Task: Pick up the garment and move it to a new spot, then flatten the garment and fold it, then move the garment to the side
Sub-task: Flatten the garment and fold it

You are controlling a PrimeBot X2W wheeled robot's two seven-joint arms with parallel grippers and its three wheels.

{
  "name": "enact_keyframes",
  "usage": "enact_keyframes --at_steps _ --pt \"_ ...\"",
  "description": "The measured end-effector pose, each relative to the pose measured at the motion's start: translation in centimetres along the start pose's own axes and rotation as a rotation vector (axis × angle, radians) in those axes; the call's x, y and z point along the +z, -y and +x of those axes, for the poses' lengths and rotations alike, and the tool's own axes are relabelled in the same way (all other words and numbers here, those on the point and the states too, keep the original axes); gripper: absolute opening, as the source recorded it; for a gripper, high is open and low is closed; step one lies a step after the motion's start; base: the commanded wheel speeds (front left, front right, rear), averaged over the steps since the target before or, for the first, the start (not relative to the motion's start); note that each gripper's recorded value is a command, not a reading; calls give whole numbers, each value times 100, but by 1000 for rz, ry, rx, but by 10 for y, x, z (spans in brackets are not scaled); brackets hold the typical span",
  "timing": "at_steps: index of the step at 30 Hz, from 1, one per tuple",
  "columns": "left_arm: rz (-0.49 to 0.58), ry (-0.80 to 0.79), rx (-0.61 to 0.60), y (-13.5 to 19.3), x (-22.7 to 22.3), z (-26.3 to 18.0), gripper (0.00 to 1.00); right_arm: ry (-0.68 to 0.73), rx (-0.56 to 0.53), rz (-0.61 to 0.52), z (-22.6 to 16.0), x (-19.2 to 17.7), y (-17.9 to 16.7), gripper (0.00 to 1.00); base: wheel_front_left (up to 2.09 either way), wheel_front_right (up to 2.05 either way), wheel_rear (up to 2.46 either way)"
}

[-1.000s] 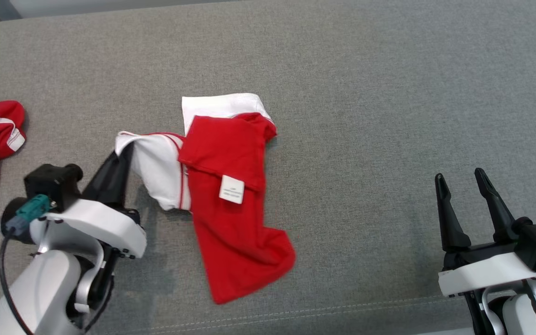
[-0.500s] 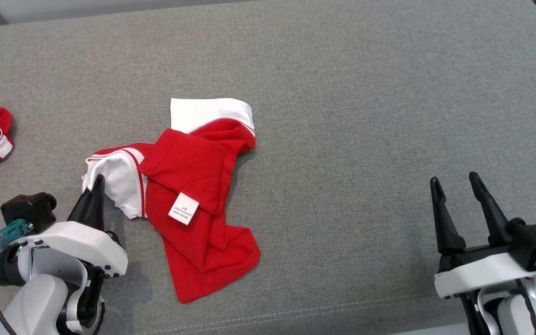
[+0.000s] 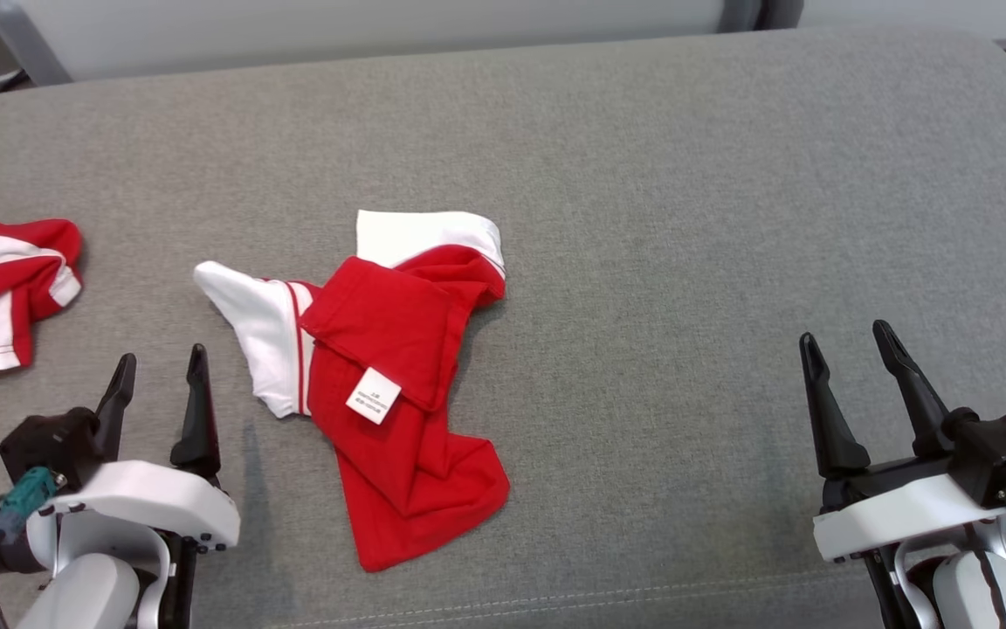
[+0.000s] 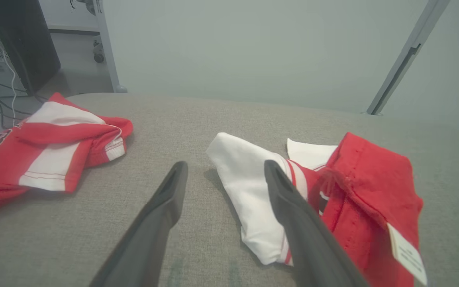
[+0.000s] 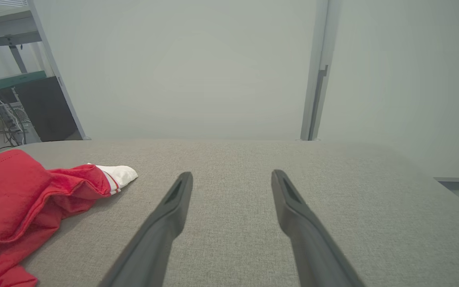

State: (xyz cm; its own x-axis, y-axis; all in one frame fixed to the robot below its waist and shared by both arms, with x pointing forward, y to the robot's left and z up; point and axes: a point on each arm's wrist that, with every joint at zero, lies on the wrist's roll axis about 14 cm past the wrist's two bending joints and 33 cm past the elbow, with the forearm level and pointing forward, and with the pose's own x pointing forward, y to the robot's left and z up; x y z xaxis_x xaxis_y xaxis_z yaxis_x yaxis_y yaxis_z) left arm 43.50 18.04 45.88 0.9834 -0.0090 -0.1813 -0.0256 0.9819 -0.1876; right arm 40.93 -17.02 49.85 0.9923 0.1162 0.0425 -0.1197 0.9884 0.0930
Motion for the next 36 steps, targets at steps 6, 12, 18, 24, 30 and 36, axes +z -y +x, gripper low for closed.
enact_keyframes --at_steps 6,12,18,24,30,36 --pt "43 124 -6 6 33 -30 100 28 78 -11 -1 13 -25 100 0 0 0" --pt "86 151 8 10 40 -66 100 34 170 -27 -9 18 -56 100 0 0 0" --pt "92 158 23 14 43 -85 100 22 200 -22 -15 17 -67 100 0 0 0" --pt "94 159 31 13 47 -90 100 13 228 -19 -15 15 -76 100 0 0 0" --pt "87 162 42 10 49 -96 100 5 280 -31 -14 13 -90 100 0 0 0" --pt "70 160 74 4 47 -102 100 -56 504 -52 -24 -3 -153 100 0 0 0"
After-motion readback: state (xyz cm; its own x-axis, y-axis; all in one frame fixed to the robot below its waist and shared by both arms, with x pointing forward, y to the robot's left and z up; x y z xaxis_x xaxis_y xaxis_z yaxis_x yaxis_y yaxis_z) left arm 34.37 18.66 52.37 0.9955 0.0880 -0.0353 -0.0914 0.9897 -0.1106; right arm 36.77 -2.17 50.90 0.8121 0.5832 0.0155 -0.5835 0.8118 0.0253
